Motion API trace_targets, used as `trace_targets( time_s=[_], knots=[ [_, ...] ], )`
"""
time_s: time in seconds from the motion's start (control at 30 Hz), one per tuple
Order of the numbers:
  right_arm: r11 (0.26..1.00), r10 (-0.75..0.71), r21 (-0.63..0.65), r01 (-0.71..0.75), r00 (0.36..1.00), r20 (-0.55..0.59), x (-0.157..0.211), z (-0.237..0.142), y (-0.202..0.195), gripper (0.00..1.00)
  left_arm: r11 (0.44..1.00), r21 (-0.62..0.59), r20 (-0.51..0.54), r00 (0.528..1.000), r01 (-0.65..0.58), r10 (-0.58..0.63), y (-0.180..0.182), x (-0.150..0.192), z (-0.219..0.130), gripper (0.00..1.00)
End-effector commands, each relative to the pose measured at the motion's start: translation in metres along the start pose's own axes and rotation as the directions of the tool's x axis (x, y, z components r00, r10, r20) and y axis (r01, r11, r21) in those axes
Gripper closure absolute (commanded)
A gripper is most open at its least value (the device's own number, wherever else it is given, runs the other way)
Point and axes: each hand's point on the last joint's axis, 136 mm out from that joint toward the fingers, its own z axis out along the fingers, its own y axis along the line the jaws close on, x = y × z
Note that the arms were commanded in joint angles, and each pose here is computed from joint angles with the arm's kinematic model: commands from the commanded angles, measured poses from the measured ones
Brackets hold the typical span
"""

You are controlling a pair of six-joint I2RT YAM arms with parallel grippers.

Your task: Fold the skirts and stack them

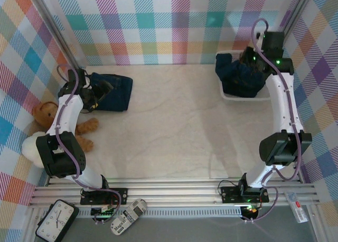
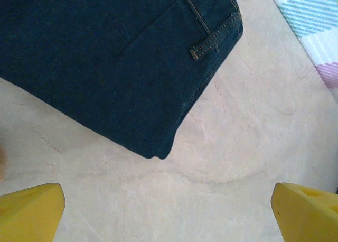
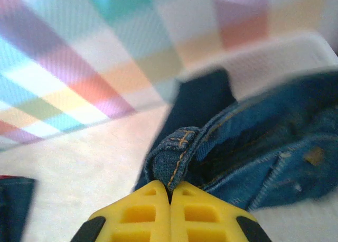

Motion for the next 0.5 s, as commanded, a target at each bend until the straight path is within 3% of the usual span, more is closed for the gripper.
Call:
trace_targets(
  time_s=[0.0,0.23,0.47],
  knots=[
    [0.965,-0.074,-0.236,0.117,0.980,0.183,-0.054,-0.041,0.086,1.00,0.997,-0.021,0.025,0.997,-0.075,0.075,-0.011,-0.003,-0.006,0.00],
    [0.815,-0.105,-0.525,0.244,0.954,0.280,-0.070,-0.091,0.204,1.00,0.995,-0.006,0.021,0.994,-0.104,0.104,-0.022,-0.002,-0.007,0.00],
    [0.704,-0.070,-0.662,0.257,0.953,0.295,-0.073,-0.128,0.240,1.00,0.994,0.019,0.017,0.994,-0.109,0.109,-0.032,-0.004,-0.011,0.00]
  ],
)
